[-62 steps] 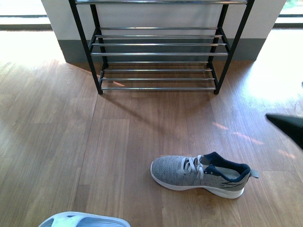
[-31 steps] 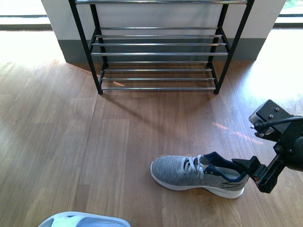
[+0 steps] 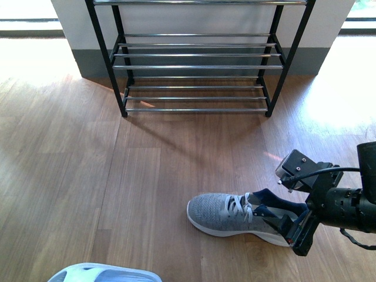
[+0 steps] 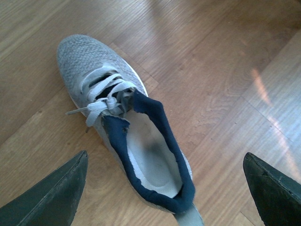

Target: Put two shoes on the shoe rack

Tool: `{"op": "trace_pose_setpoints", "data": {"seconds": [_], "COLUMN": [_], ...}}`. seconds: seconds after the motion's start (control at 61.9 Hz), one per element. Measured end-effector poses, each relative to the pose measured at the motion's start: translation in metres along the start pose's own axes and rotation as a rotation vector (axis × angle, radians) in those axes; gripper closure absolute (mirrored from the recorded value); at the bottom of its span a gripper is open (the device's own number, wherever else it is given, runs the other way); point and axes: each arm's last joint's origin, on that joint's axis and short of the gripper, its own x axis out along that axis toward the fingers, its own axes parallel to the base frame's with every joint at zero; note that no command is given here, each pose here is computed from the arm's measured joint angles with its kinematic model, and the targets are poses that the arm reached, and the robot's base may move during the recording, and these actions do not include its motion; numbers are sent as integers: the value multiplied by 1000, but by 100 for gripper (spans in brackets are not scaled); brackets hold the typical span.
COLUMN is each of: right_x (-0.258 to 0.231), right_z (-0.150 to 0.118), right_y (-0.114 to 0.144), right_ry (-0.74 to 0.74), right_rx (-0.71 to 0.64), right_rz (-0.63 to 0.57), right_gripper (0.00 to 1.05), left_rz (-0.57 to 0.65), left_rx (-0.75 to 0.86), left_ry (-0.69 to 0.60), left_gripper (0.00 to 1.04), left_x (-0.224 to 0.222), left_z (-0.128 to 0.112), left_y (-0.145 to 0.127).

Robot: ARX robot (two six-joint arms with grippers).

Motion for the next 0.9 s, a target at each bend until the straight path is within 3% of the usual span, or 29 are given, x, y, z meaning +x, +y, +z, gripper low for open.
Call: {"op": "trace_pose_setpoints", "data": {"seconds": [0.646,0.905], "right_x": [46,58], "right_z": [-8,-37], "right_y": [-41,-55], "right_ry": [53,151], "right_rx": [-44,-75], "right_rz": [-63,-77], "right_gripper": [9,9], "left_rz": [0,0], "left_rx": [0,0], "left_ry": [0,0], "left_gripper": [103,103], "left_x": [0,0], "left_z": [0,0], "left_y": [0,0]}}
